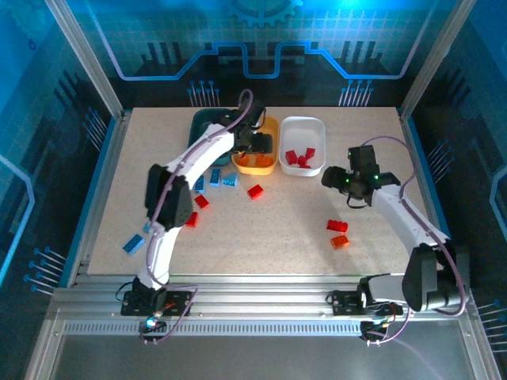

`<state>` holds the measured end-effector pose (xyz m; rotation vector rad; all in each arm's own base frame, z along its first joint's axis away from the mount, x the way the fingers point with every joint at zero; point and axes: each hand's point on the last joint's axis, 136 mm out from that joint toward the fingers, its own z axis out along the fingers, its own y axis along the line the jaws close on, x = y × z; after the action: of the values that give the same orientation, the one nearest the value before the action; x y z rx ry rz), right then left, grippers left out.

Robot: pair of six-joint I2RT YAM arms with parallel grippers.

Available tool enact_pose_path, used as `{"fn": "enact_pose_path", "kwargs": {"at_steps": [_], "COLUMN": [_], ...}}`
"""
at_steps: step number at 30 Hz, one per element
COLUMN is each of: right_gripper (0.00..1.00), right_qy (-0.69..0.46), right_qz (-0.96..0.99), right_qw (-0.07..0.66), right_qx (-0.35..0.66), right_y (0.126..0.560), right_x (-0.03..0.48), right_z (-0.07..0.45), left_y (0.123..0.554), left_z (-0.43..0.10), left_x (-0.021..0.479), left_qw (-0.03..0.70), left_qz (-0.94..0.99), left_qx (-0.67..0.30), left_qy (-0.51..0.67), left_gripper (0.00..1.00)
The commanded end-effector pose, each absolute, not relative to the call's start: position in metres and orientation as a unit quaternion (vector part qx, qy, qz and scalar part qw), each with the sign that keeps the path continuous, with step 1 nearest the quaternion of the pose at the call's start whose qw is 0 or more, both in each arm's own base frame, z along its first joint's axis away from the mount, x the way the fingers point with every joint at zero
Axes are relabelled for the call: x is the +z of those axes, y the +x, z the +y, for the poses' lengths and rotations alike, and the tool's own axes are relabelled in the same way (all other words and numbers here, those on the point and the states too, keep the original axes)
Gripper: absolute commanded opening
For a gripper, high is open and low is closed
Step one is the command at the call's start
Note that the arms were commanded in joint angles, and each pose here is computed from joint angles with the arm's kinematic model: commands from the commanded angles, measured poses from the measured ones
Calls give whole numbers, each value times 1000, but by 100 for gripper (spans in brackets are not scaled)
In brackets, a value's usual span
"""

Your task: Sort the legos into containers by color

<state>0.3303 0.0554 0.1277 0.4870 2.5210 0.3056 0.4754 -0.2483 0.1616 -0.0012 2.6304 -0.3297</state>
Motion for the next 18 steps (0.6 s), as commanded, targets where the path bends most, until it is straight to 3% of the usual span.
{"fn": "enact_pose_path", "kwargs": {"at_steps": [1,4,11,18], "right_gripper": [77,77,76,60], "right_qy": [231,264,322,321], "right_qz": [944,940,934,941], "right_qw": [221,204,146,103], "right_qx": [83,73,51,36], "right_y": [282,251,197,170], "right_x": [103,93,71,49], "right_z": [46,42,36,40], "left_y": [435,387,283,246], "left_z": [-254,-239,-190,-174], "left_x": [250,238,137,108], "left_qw": [339,346,272,249], "left_qz": [919,908,927,928], "left_qx": [-203,-236,-243,-256], "left_qy": [1,-22,-88,-108], "left_gripper": [88,93,99,99]}}
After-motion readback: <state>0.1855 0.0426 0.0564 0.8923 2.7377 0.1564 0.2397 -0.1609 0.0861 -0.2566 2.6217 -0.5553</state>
